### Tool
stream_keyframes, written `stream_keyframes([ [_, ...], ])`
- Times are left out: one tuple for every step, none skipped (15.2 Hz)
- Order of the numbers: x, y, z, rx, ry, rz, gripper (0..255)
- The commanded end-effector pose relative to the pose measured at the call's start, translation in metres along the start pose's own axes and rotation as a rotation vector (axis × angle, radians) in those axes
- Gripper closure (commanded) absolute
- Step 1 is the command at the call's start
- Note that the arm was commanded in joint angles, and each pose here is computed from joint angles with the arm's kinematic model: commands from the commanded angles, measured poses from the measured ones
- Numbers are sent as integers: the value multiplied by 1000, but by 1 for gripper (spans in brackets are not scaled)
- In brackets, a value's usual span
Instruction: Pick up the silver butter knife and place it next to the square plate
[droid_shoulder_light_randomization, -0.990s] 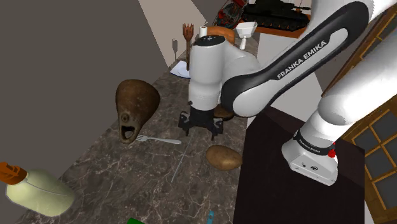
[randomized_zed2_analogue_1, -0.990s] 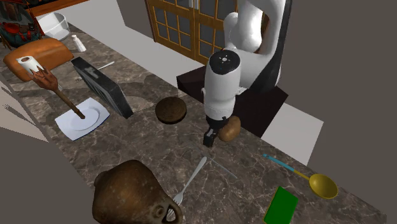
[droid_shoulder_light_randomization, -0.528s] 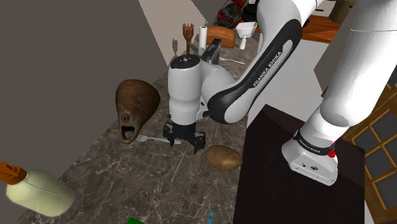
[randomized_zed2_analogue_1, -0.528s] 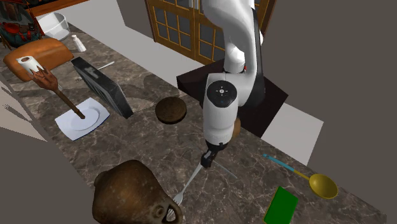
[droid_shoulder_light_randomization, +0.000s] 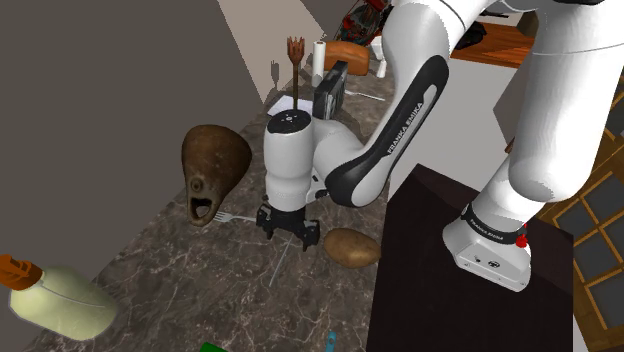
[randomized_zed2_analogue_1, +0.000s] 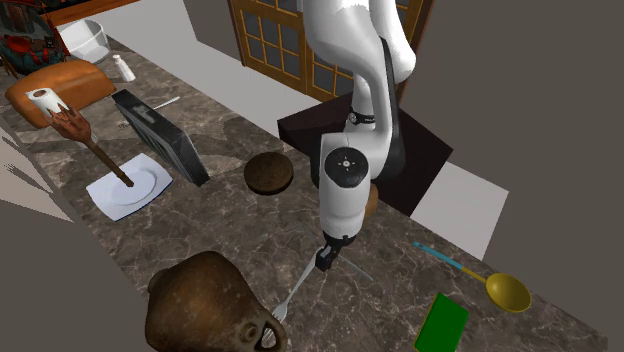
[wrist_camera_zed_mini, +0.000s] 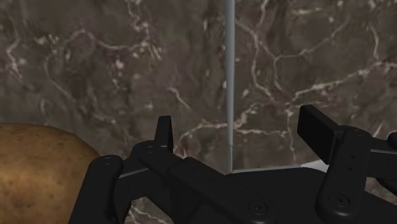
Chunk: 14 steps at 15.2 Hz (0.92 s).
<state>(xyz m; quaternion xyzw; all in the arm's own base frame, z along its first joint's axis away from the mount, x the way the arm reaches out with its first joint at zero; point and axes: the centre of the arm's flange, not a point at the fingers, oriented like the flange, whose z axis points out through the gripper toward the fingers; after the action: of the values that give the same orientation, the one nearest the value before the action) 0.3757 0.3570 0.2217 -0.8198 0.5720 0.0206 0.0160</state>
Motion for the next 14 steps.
stream_keyframes([
  [0,0,2,0,0,0,0],
  [0,0,2,0,0,0,0],
  [0,0,2,0,0,0,0],
  [0,0,2,0,0,0,0],
  [0,0,2,0,0,0,0],
  [0,0,2,0,0,0,0],
  [0,0,2,0,0,0,255],
  [0,0,2,0,0,0,255],
  [0,0,2,0,0,0,255],
  [0,0,2,0,0,0,255],
  [0,0,2,0,0,0,255],
  [0,0,2,0,0,0,255],
  [0,0,2,0,0,0,255],
  [0,0,2,0,0,0,255],
])
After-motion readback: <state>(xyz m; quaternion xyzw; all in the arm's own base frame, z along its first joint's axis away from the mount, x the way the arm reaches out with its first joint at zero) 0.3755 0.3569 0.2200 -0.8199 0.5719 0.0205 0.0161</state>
